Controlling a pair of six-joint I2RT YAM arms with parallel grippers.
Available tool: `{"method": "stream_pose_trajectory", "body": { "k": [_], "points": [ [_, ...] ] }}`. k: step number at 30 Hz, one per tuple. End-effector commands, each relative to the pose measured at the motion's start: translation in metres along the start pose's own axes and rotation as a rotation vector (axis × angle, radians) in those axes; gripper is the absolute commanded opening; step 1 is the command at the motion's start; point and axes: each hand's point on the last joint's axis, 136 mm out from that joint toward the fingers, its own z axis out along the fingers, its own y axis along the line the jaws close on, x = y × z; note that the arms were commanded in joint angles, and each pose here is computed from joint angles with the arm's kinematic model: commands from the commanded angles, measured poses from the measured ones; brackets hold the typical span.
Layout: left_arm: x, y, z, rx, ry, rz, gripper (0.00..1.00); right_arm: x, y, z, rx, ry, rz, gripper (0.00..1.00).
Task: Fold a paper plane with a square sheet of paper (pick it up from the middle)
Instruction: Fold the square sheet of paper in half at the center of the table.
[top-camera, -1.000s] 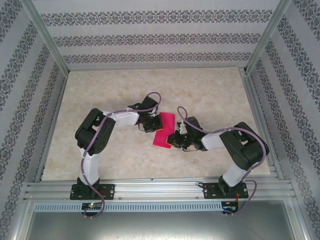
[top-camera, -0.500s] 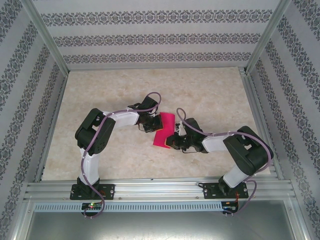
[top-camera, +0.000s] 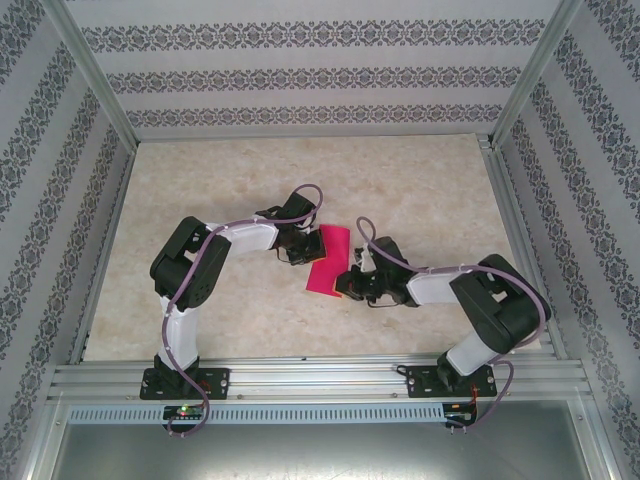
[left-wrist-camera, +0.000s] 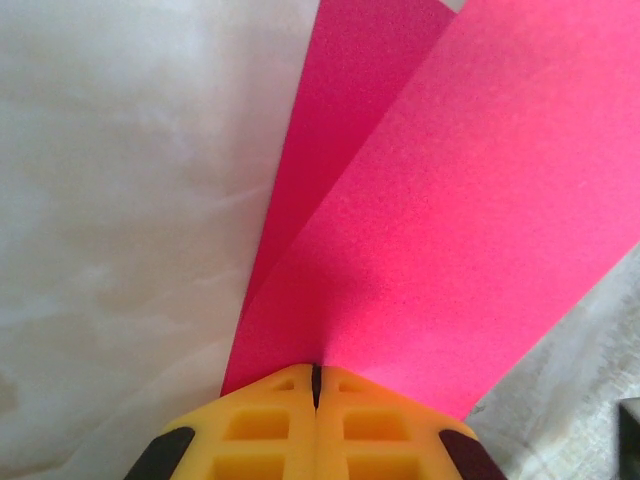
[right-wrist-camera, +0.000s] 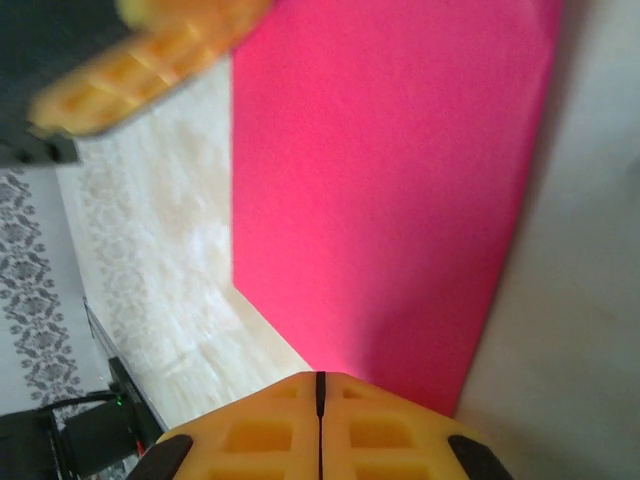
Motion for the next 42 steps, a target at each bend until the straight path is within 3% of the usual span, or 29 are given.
{"method": "stream_pose_trajectory", "body": {
  "k": [1, 12, 21, 32, 42],
  "points": [
    [0.025, 0.037, 0.015, -0.135, 0.078, -0.014, 0.00, -0.036, 0.024, -0.016, -0.032, -0.095, -0.058, 0.06],
    [0.024, 0.036, 0.017, -0.132, 0.082, -0.017, 0.00, -0.079, 0.013, 0.000, 0.029, -0.126, -0.067, 0.07],
    [0.024, 0.037, 0.017, -0.138, 0.085, -0.016, 0.00, -0.067, -0.036, 0.015, 0.132, -0.093, -0.001, 0.07],
    [0.026, 0.039, 0.017, -0.147, 0.090, -0.014, 0.00, -0.094, 0.022, -0.013, -0.005, -0.152, -0.054, 0.08],
    [0.025, 0.040, 0.016, -0.154, 0.089, -0.007, 0.00, -0.106, -0.009, 0.006, 0.069, -0.128, -0.029, 0.07]
  ]
}}
